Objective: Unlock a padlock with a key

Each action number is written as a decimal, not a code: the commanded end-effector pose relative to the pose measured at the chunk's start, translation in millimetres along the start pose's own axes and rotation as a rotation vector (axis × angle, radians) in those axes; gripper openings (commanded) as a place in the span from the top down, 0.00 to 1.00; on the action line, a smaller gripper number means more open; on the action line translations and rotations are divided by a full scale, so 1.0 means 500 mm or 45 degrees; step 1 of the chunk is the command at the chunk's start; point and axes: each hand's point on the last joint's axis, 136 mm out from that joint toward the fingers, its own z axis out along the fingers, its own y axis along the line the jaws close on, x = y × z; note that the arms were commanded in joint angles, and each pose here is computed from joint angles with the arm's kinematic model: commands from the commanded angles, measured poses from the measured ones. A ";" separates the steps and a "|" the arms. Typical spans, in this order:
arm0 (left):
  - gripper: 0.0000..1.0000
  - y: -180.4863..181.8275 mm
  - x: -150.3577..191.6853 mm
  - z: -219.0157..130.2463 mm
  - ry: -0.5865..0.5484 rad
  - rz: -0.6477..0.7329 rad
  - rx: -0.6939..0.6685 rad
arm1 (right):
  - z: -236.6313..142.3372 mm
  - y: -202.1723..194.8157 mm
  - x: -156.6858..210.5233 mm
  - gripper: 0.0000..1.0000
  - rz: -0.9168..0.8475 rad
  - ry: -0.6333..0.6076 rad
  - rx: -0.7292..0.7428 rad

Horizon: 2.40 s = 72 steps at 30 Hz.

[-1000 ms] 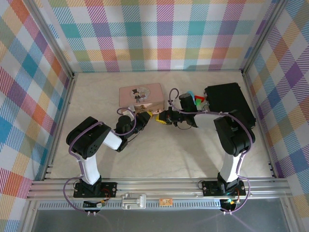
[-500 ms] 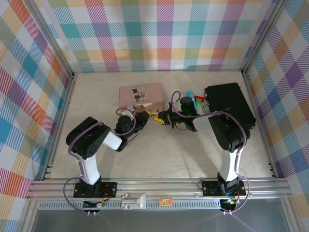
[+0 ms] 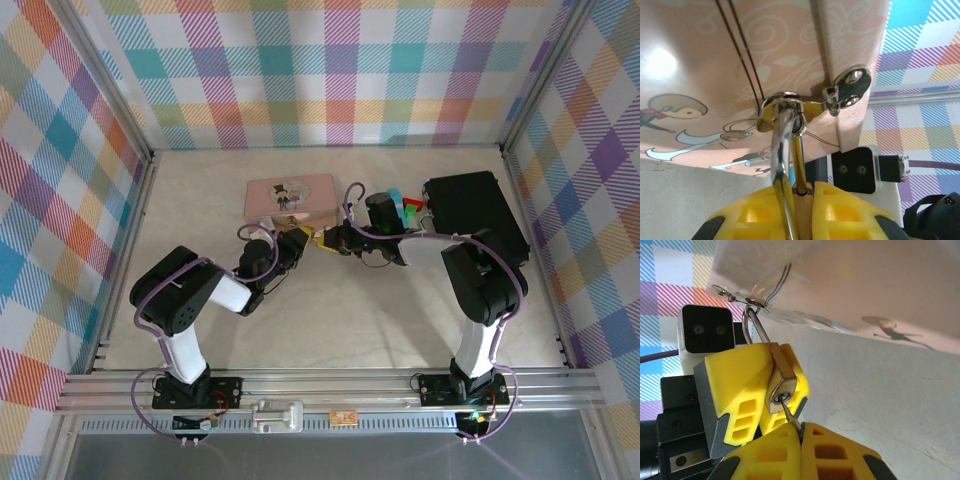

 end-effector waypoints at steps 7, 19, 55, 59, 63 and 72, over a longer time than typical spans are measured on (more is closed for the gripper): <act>1.00 -0.098 0.121 -0.030 0.304 0.129 0.238 | 0.002 0.010 -0.064 1.00 0.095 -0.027 -0.056; 1.00 -0.129 0.147 -0.032 0.443 0.250 0.332 | -0.010 -0.025 -0.086 1.00 0.180 -0.025 -0.008; 1.00 -0.084 0.160 -0.023 0.495 0.269 0.281 | 0.029 0.023 -0.105 1.00 0.439 -0.280 -0.086; 1.00 -0.090 0.164 -0.027 0.531 0.371 0.330 | 0.028 0.037 -0.110 1.00 0.641 -0.257 -0.276; 1.00 -0.116 0.161 -0.034 0.519 0.493 0.398 | 0.008 0.130 -0.121 1.00 1.069 -0.117 -0.739; 1.00 -0.145 0.156 -0.018 0.477 0.621 0.468 | -0.027 0.286 -0.119 1.00 1.264 0.014 -0.943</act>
